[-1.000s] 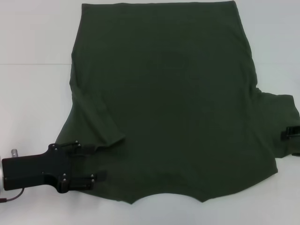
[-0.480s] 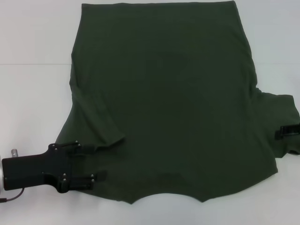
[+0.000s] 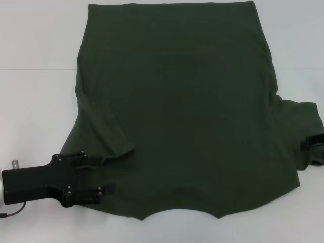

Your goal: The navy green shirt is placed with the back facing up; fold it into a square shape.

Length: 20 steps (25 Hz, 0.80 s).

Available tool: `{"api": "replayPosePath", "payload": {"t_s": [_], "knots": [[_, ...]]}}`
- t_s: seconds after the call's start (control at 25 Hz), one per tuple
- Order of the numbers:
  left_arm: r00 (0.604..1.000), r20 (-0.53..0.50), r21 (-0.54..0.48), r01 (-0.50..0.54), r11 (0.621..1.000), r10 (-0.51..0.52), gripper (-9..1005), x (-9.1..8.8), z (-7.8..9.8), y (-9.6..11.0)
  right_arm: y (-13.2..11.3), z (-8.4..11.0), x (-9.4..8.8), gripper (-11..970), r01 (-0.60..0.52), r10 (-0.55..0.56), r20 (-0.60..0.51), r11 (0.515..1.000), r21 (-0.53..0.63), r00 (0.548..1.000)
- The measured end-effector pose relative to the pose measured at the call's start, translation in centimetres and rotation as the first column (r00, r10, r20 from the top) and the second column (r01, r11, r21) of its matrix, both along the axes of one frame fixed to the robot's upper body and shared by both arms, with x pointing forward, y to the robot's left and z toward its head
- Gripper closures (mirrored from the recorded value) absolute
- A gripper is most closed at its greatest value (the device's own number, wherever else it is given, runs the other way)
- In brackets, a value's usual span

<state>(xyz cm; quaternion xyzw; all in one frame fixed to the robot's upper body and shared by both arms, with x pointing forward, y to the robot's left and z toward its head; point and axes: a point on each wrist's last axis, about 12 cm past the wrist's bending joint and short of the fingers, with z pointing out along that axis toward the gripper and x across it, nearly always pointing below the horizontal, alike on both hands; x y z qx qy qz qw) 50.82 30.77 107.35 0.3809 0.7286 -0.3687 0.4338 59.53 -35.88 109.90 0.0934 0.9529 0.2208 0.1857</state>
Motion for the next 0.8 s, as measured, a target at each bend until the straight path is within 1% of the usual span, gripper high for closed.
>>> {"api": "replayPosePath", "payload": {"t_s": [0.4, 0.8], "knots": [[1.000, 0.002, -0.003, -0.001, 1.000, 0.001, 137, 0.11, 0.10, -0.03, 0.54, 0.21, 0.44, 491, -0.024, 0.024, 0.002, 1.000, -0.021, 1.000], [1.000, -0.005, -0.007, -0.002, 1.000, 0.002, 137, 0.18, 0.17, -0.07, 0.52, 0.18, 0.43, 741, -0.028, 0.028, 0.000, 0.999, -0.025, 1.000]]}}
